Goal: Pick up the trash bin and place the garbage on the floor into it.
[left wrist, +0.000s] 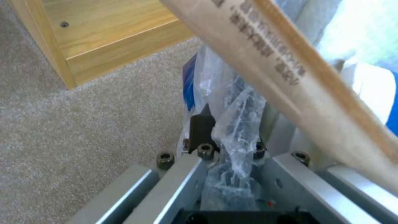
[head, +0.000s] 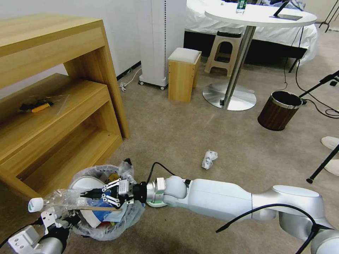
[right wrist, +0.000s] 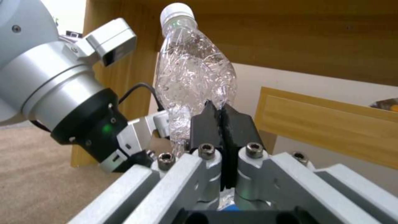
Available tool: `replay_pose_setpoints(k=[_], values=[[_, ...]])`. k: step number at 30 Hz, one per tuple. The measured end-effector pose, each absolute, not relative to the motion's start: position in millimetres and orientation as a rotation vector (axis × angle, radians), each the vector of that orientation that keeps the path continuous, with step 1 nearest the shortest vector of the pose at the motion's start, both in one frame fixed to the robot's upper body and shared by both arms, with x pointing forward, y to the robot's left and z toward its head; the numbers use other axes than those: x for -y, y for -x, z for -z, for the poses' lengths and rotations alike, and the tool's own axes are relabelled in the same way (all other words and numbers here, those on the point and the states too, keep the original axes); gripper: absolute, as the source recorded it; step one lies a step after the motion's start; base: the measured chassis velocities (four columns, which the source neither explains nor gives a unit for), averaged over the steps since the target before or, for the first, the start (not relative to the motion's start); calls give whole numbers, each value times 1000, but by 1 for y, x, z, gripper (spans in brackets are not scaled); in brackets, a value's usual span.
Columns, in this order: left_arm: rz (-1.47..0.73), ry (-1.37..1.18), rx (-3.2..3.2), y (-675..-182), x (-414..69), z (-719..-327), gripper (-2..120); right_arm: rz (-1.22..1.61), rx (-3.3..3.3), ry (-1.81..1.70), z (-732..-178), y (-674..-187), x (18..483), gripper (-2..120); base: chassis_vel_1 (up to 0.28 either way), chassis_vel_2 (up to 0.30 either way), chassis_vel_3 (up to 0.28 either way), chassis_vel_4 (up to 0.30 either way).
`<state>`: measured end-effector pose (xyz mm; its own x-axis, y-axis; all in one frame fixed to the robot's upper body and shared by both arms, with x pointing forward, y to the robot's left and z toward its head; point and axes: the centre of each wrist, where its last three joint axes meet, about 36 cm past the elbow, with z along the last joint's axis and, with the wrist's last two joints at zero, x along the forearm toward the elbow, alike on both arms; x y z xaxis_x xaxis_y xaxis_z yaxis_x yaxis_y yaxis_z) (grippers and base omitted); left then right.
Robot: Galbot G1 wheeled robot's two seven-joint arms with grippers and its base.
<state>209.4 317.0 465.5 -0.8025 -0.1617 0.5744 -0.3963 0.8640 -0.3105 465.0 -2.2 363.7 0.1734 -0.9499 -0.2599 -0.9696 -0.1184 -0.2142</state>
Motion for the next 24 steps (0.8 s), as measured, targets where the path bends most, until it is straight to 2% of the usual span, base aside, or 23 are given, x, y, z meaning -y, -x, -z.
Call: replay_pose_setpoints(k=[24], values=[[-575,-429,2499,-211,-324,-473,0,-38,-1884,2105,-350,-465,44,0,0,0,0,0]])
